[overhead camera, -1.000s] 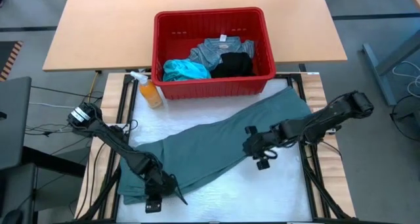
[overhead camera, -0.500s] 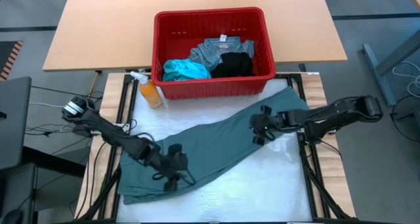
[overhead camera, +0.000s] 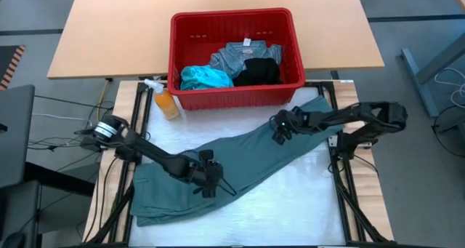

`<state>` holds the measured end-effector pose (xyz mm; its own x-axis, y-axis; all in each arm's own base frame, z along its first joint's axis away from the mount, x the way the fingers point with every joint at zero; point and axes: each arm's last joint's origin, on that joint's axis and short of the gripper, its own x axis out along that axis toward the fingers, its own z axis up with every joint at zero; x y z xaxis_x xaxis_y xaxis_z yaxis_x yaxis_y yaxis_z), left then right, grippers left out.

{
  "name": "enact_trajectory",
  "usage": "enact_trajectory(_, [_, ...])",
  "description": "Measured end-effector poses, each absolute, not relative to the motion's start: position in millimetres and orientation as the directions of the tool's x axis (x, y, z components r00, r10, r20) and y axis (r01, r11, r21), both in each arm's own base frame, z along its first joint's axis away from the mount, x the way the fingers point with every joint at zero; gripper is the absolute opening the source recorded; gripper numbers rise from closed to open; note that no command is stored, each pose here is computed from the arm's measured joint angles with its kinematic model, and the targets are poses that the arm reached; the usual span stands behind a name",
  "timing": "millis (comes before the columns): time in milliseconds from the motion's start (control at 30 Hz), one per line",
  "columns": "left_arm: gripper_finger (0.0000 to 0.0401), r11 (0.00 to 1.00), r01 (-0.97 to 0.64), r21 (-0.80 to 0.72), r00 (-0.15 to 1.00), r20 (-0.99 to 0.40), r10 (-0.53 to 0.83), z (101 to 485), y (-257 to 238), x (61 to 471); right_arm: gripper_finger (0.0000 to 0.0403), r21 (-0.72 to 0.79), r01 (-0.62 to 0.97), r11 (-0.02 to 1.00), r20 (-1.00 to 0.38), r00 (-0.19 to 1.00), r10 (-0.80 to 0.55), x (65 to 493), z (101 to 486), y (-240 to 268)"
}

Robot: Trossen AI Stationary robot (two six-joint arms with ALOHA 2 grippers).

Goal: Fold Laundry from Bin
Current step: Fold the gray pants

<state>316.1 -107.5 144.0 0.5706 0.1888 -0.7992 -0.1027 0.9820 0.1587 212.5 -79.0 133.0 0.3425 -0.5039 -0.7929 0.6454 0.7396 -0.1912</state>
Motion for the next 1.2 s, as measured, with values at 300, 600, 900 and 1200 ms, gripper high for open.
enact_trajectory(300, [0.013, 0.978, -0.149, 0.148, 0.491, -0.847, 0.203, 128, -109, 312, 0.0132, -0.292, 0.76, 0.581, -0.689, 0.254, -0.679, 218, 125, -98])
enact_trajectory(600, [0.013, 0.976, -0.146, 0.161, 0.458, -0.864, 0.211, 128, -111, 307, 0.0132, -0.241, 0.733, 0.636, -0.695, 0.327, -0.64, 212, 177, -77])
enact_trajectory(900, [0.013, 0.974, -0.18, 0.141, 0.417, -0.885, 0.205, 127, -110, 303, 0.0132, -0.193, 0.828, 0.526, -0.738, 0.232, -0.634, 181, 194, -67])
enact_trajectory(1200, [0.013, 0.968, -0.216, 0.129, 0.33, -0.923, 0.197, 134, -119, 290, 0.0132, -0.247, 0.85, 0.465, -0.807, 0.085, -0.585, 183, 170, -75])
